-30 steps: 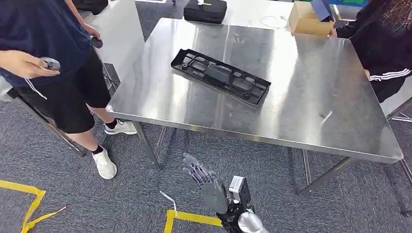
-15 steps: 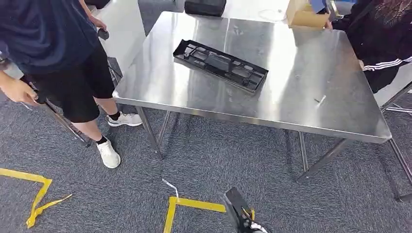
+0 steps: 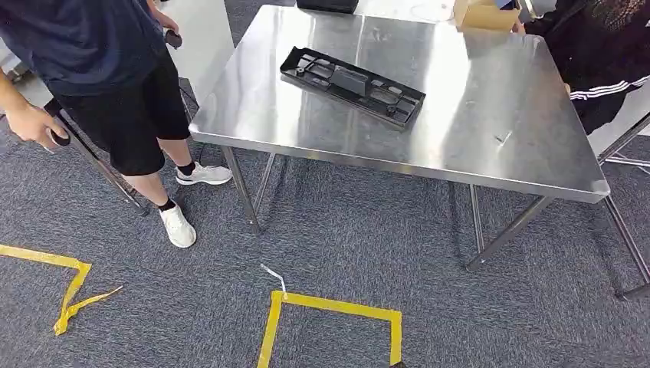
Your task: Take the parts from the cabinet and place them on the table.
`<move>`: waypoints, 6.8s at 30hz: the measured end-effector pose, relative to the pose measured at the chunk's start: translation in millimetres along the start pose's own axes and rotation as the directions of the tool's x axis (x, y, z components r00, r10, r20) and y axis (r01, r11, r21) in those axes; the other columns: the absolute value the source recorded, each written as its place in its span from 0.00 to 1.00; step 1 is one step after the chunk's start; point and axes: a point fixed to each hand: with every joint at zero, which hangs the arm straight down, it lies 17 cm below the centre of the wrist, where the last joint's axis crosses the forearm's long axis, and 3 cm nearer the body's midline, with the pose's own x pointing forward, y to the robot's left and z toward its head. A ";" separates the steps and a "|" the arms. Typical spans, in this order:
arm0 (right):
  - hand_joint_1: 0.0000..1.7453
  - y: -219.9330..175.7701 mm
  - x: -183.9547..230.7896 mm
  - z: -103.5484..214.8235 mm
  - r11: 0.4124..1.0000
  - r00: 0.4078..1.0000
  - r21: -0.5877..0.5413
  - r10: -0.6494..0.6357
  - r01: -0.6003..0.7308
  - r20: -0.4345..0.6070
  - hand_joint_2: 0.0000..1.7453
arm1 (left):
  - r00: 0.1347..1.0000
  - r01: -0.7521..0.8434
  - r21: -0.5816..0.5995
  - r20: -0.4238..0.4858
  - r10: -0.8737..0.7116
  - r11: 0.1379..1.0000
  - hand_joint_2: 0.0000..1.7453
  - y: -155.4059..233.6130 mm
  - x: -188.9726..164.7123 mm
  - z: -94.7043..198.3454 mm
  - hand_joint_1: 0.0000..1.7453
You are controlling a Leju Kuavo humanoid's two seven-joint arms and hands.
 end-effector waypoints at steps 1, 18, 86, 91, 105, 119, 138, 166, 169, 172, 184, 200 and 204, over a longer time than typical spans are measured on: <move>0.00 0.2 -3.7 0.0 1.000 1.000 0.000 0.001 -0.001 -0.007 0.00 | 1.000 0.000 0.001 -0.001 0.000 1.000 0.00 0.5 -1.1 0.0 0.00; 0.00 -14.9 -79.7 4.1 0.998 0.978 -0.060 -0.001 -0.012 -0.210 0.00 | 1.000 0.012 -0.030 0.015 -0.012 0.999 0.00 -4.1 2.2 0.5 0.00; 0.00 -0.9 -77.0 6.0 0.996 0.978 -0.042 0.065 -0.075 -0.199 1.00 | 0.997 0.072 -0.047 0.043 -0.070 0.996 0.00 -17.9 6.6 4.2 0.00; 0.00 -3.6 -74.0 5.2 0.996 0.979 -0.046 0.063 -0.074 -0.195 1.00 | 0.996 0.077 -0.050 0.051 -0.075 0.996 0.00 -19.2 10.0 4.1 0.00; 0.00 -3.6 -78.4 5.7 0.996 0.978 -0.045 0.066 -0.077 -0.199 1.00 | 0.995 0.072 -0.083 0.074 -0.066 0.994 0.00 -25.5 13.1 5.8 0.00; 0.00 1.8 -77.8 6.5 0.995 0.977 -0.036 0.080 -0.089 -0.197 1.00 | 0.995 0.065 -0.093 0.079 -0.058 0.994 0.00 -26.0 13.4 6.1 0.00; 0.00 -0.8 -75.5 5.7 0.995 0.978 -0.039 0.081 -0.090 -0.192 1.00 | 0.994 0.062 -0.095 0.092 -0.053 0.994 0.00 -24.2 16.4 5.5 0.00; 0.00 -0.6 -73.8 5.5 0.994 0.978 -0.030 0.098 -0.105 -0.186 1.00 | 0.995 0.050 -0.087 0.088 -0.042 0.995 0.00 -21.8 18.8 4.4 0.00; 0.00 -0.3 -71.5 5.2 0.993 0.978 -0.030 0.103 -0.110 -0.182 1.00 | 0.996 0.043 -0.084 0.081 -0.036 0.996 0.00 -20.8 14.9 4.6 0.00; 0.00 -1.3 -69.3 4.8 0.993 0.978 -0.031 0.105 -0.112 -0.179 1.00 | 0.996 0.042 -0.081 0.079 -0.035 0.996 0.00 -20.5 14.0 4.6 0.00; 0.00 -1.1 -72.1 5.2 0.995 0.979 -0.033 0.086 -0.093 -0.186 1.00 | 0.995 0.055 -0.086 0.088 -0.048 0.995 0.00 -22.0 18.3 4.5 0.00; 0.00 -1.3 -74.4 5.4 0.995 0.979 -0.034 0.081 -0.089 -0.189 1.00 | 0.995 0.061 -0.090 0.084 -0.054 0.994 0.00 -22.9 14.3 5.2 0.00; 0.00 -1.0 -78.4 6.0 0.995 0.977 -0.033 0.082 -0.090 -0.195 1.00 | 0.995 0.060 -0.090 0.085 -0.053 0.994 0.00 -23.5 16.2 5.1 0.00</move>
